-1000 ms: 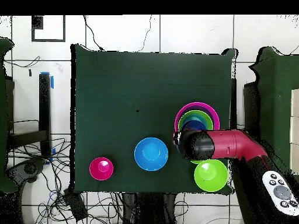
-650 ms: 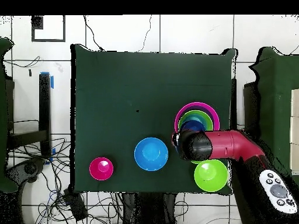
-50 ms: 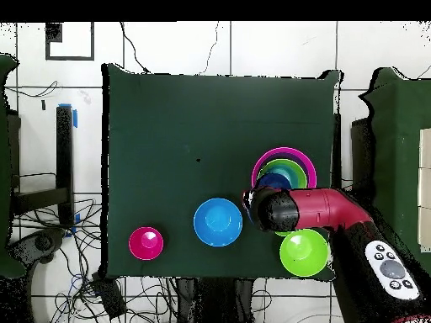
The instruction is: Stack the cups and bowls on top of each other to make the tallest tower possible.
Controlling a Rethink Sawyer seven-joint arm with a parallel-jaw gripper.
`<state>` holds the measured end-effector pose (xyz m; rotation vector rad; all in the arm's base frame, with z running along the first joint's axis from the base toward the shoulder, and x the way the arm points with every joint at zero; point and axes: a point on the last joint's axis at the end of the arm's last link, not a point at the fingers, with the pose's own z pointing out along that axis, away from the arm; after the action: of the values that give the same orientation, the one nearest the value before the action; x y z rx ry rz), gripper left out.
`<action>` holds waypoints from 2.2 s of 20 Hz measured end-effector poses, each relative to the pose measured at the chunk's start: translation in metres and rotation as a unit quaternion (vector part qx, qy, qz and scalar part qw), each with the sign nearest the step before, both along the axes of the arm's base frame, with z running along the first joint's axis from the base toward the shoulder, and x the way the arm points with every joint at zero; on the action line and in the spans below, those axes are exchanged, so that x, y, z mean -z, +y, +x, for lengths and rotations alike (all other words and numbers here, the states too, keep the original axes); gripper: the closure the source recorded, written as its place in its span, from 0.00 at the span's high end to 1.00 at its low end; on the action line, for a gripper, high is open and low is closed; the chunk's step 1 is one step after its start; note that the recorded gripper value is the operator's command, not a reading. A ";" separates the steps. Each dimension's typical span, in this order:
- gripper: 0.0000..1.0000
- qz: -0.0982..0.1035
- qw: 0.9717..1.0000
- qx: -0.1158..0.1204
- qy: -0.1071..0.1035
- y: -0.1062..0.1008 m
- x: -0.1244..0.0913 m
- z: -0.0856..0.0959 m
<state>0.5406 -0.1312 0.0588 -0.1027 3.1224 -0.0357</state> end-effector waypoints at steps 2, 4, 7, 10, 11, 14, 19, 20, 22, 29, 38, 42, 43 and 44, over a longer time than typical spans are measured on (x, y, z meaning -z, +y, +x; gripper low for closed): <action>0.00 0.000 1.000 -0.001 0.001 0.001 0.001 -0.001; 0.00 0.000 1.000 -0.001 0.002 0.002 0.003 -0.002; 0.00 -0.003 1.000 -0.001 0.004 0.002 0.001 -0.002; 0.00 -0.015 1.000 0.007 0.001 -0.004 -0.017 0.003; 0.00 -0.018 1.000 0.010 0.001 -0.006 -0.023 0.004; 0.00 -0.036 0.999 0.026 0.007 -0.015 -0.056 0.010; 0.00 -0.064 0.996 0.052 0.038 -0.027 -0.110 0.009; 0.00 -0.069 0.995 0.056 0.044 -0.030 -0.119 0.007; 0.00 -0.080 0.993 0.064 0.056 -0.035 -0.136 0.005; 0.00 -0.093 0.991 0.078 0.060 -0.049 -0.155 0.005; 0.00 -0.080 0.992 0.075 0.062 -0.048 -0.139 0.008; 0.00 -0.070 0.993 0.070 0.055 -0.043 -0.125 0.009; 0.00 -0.068 0.994 0.069 0.053 -0.041 -0.122 0.009; 0.00 -0.064 0.994 0.067 0.051 -0.038 -0.118 0.009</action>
<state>0.5496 -0.1695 0.1764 0.1068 3.2206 -0.2404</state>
